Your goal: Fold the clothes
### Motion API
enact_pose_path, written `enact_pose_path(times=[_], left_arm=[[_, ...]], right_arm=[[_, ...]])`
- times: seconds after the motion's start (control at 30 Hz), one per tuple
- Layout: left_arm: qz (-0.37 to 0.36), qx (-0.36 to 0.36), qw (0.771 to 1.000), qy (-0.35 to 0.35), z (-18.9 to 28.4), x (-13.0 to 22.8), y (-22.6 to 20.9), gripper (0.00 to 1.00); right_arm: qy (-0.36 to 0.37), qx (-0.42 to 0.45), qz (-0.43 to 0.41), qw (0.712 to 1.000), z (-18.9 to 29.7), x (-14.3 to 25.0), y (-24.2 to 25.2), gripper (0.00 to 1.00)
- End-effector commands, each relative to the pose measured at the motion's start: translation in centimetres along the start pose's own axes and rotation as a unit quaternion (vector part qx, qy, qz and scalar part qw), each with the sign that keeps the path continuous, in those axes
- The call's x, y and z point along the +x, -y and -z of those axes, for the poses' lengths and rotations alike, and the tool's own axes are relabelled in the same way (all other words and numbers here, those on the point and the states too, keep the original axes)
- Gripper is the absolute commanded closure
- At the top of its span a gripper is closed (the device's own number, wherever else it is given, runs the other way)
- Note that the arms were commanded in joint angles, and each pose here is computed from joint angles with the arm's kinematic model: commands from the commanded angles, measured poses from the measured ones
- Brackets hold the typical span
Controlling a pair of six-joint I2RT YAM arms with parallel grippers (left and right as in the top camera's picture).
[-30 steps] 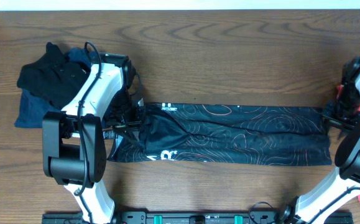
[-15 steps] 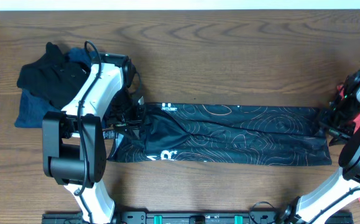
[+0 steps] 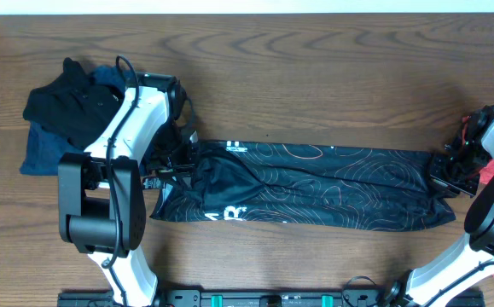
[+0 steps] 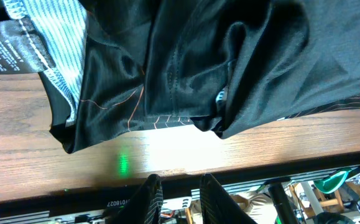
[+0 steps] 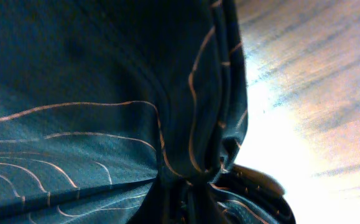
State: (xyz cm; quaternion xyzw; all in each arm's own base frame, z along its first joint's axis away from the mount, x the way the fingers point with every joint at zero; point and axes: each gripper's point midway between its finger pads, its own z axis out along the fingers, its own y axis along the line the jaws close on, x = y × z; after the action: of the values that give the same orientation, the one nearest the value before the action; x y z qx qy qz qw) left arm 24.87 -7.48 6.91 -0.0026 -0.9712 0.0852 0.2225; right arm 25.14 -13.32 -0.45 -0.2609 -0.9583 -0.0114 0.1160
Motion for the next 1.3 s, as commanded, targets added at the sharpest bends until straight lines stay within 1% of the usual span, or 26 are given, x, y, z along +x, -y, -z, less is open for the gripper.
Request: enact_pose_path(times=[0.0, 0.13, 0.23, 0.37, 0.5, 0.63, 0.83, 1.03, 1.27], left_arm=[[-0.004, 0.0, 1.0, 0.001, 0.1, 0.2, -0.1, 0.76], [-0.004, 0.0, 1.0, 0.001, 0.1, 0.2, 0.0, 0.76], [-0.005, 0.017, 1.0, 0.007, 0.5, 0.0, 0.6, 0.77], [-0.012, 0.023, 0.999, 0.035, 1.6, -0.5, 1.1, 0.76], [-0.019, 0.026, 0.997, 0.066, 2.5, -0.8, 1.3, 0.76], [-0.022, 0.027, 0.997, 0.076, 2.8, -1.0, 1.4, 0.76], [-0.022, 0.027, 0.997, 0.075, 2.8, -0.9, 1.4, 0.76], [-0.022, 0.027, 0.997, 0.075, 2.8, -0.9, 1.4, 0.77], [-0.021, 0.026, 0.997, 0.074, 2.8, -0.9, 1.4, 0.76]], right_arm=[[-0.02, -0.016, 0.017, 1.0, -1.4, 0.7, -1.1, 0.99], [-0.015, -0.016, 0.006, 1.0, -0.9, 0.4, -1.0, 0.99], [-0.01, -0.005, -0.018, 1.0, 0.3, -0.3, -0.1, 0.99], [0.0, 0.024, -0.065, 0.998, 2.9, -1.2, 2.2, 0.99], [0.019, 0.023, -0.062, 0.998, 6.4, -1.4, 2.1, 0.99], [0.042, 0.026, -0.021, 0.999, 9.1, -0.3, -0.1, 0.99], [0.048, 0.043, 0.073, 0.995, 11.2, 3.1, -5.8, 0.99], [0.031, 0.068, 0.128, 0.989, 10.3, 6.2, -10.8, 0.99], [0.059, 0.069, 0.171, 0.981, 8.8, 8.1, -15.9, 0.99]])
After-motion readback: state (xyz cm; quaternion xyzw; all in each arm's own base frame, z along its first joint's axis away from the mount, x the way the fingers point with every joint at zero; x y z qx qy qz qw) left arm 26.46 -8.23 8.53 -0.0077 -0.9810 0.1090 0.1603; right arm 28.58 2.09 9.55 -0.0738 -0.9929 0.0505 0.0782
